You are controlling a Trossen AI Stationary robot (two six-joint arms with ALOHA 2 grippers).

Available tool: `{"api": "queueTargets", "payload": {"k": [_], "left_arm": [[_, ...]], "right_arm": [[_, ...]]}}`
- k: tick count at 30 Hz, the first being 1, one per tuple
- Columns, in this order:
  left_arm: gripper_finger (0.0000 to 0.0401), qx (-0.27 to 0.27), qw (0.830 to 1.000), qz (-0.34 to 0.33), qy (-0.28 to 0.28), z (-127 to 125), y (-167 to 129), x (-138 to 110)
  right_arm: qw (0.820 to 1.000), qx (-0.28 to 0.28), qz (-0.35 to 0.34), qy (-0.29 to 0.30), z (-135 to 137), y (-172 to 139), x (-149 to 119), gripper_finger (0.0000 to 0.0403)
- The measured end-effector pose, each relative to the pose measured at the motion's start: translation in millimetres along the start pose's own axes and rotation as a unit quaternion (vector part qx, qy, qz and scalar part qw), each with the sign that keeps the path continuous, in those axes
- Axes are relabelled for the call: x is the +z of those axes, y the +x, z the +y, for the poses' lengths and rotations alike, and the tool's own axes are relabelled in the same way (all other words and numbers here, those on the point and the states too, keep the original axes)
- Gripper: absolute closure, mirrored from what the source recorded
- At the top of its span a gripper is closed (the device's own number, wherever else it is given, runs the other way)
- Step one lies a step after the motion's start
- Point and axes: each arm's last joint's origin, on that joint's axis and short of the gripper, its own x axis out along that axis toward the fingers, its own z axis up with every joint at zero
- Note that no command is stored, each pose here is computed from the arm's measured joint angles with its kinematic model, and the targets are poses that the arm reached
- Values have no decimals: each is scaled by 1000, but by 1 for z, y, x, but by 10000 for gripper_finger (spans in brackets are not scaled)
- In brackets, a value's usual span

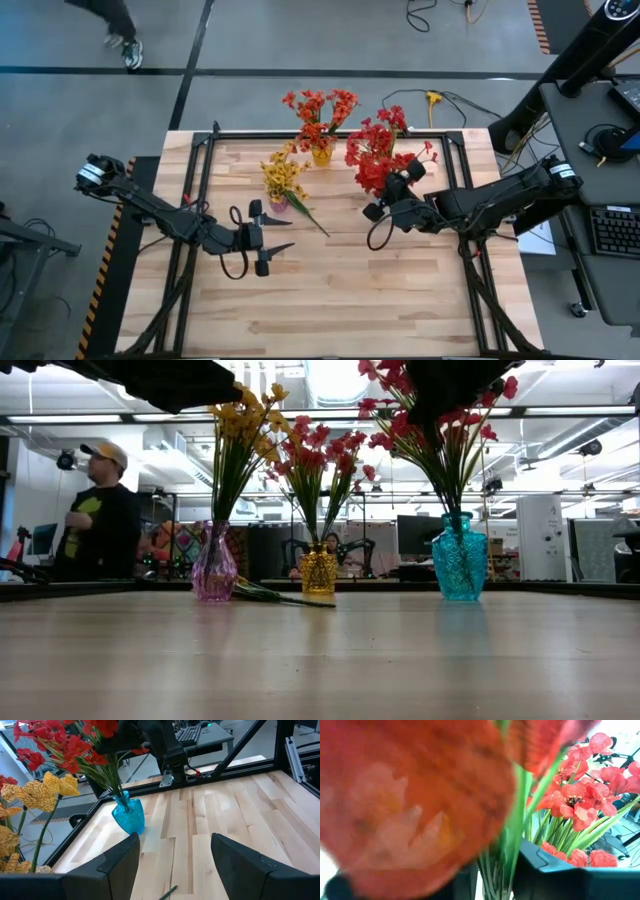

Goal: Sort flowers into vase by color
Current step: Put the red flower into the blue vase

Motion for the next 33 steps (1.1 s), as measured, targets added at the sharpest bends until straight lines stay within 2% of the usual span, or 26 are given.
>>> {"api": "queueTargets", "payload": {"k": [17,27,33], "left_arm": [[174,-1,1000,11,-4,0,0,-2],[174,-1,1000,26,-17,0,0,-6],[174,-2,999,27,-19,-1,0,-6]], "right_arm": [[1000,8,1,13,0,-1,1,223],[999,23,20,37,-6,-7,14,175],[998,19,44,39,-10,-9,12,153]]}}
